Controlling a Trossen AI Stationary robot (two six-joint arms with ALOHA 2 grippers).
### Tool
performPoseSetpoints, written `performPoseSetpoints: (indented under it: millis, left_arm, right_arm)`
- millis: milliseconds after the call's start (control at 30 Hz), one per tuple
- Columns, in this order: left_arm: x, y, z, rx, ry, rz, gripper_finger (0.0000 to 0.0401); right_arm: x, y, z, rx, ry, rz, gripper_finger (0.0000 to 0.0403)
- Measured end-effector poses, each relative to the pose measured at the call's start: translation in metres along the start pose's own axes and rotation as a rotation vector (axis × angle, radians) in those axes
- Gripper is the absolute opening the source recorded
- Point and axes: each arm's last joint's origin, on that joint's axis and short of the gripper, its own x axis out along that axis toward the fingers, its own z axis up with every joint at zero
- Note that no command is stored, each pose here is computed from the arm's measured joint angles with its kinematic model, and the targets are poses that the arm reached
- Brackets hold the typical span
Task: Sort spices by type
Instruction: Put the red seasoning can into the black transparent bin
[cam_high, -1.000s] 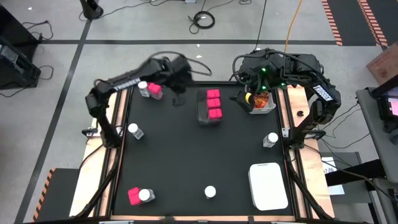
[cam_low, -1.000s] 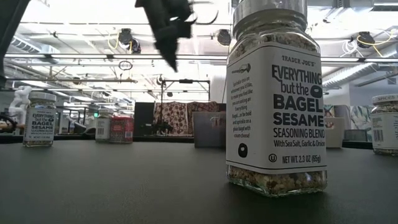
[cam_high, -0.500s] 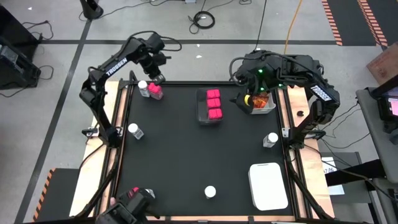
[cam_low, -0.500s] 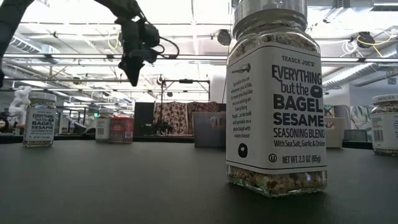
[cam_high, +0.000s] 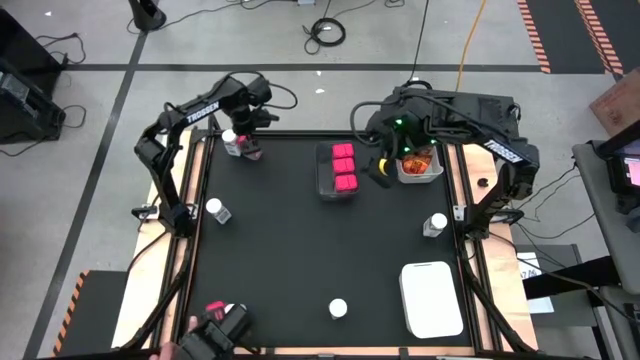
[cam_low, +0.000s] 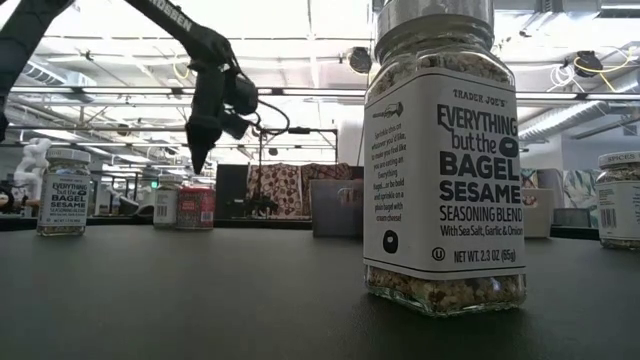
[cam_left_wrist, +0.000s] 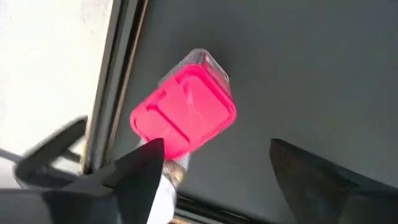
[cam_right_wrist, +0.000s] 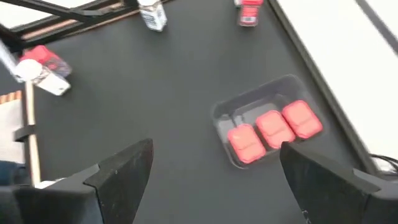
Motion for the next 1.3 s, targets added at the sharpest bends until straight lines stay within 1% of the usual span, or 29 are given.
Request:
performPoseSetpoints:
  millis: [67, 133, 300, 467, 533, 667, 800, 933, 1000, 1067, 1167, 1233, 1300]
  left_arm:
    - [0.005, 0.0, 0.001, 0.039, -0.007, 0.006, 0.0309]
    - [0.009, 0.0, 0.0, 0.044, -0.001, 0.009, 0.0316]
    - [0.009, 0.003, 0.004, 0.041, -0.028, 0.055, 0.0319]
    - [0.009, 0.005, 0.008, 0.036, -0.064, 0.092, 0.0319]
    - [0.009, 0.006, 0.009, 0.029, -0.072, 0.096, 0.0319]
    - [0.009, 0.005, 0.009, 0.01, -0.082, 0.076, 0.0319]
    - [0.01, 0.006, 0.011, 0.164, -0.099, 0.083, 0.0319]
    - [0.01, 0.007, 0.01, 0.293, -0.064, 0.113, 0.0319]
    - [0.01, 0.008, 0.009, 0.307, -0.033, 0.148, 0.0319]
    - [0.01, 0.01, 0.008, 0.285, -0.019, 0.165, 0.0319]
    - [0.01, 0.014, 0.007, 0.257, -0.039, 0.155, 0.0319]
    - [0.01, 0.017, 0.005, 0.276, -0.058, 0.134, 0.0319]
    - [0.01, 0.019, 0.005, 0.319, -0.07, 0.129, 0.0319]
  right_arm:
    - [0.003, 0.001, 0.001, -0.001, -0.004, 0.019, 0.0345]
    - [0.005, 0.001, 0.002, -0.011, -0.013, 0.022, 0.0345]
    - [0.013, 0.0, 0.007, -0.031, -0.062, 0.025, 0.0345]
    - [0.019, -0.002, 0.011, 0.013, -0.1, 0.023, 0.0345]
    - [0.022, -0.002, 0.012, -0.004, -0.107, 0.021, 0.0345]
    - [0.028, -0.003, 0.01, -0.076, -0.089, 0.015, 0.0345]
    - [0.038, -0.004, 0.006, -0.086, -0.052, 0.011, 0.0345]
    - [0.052, -0.005, -0.001, -0.067, 0.004, 0.004, 0.0345]
    - [0.06, -0.006, -0.005, -0.065, 0.035, 0.004, 0.0345]
    - [0.067, -0.006, -0.009, -0.048, 0.065, -0.001, 0.0345]
    - [0.074, -0.007, -0.013, -0.025, 0.094, -0.007, 0.0345]
    - [0.078, -0.008, -0.015, -0.017, 0.109, -0.01, 0.0345]
    - [0.08, -0.008, -0.016, -0.014, 0.115, -0.011, 0.0345]
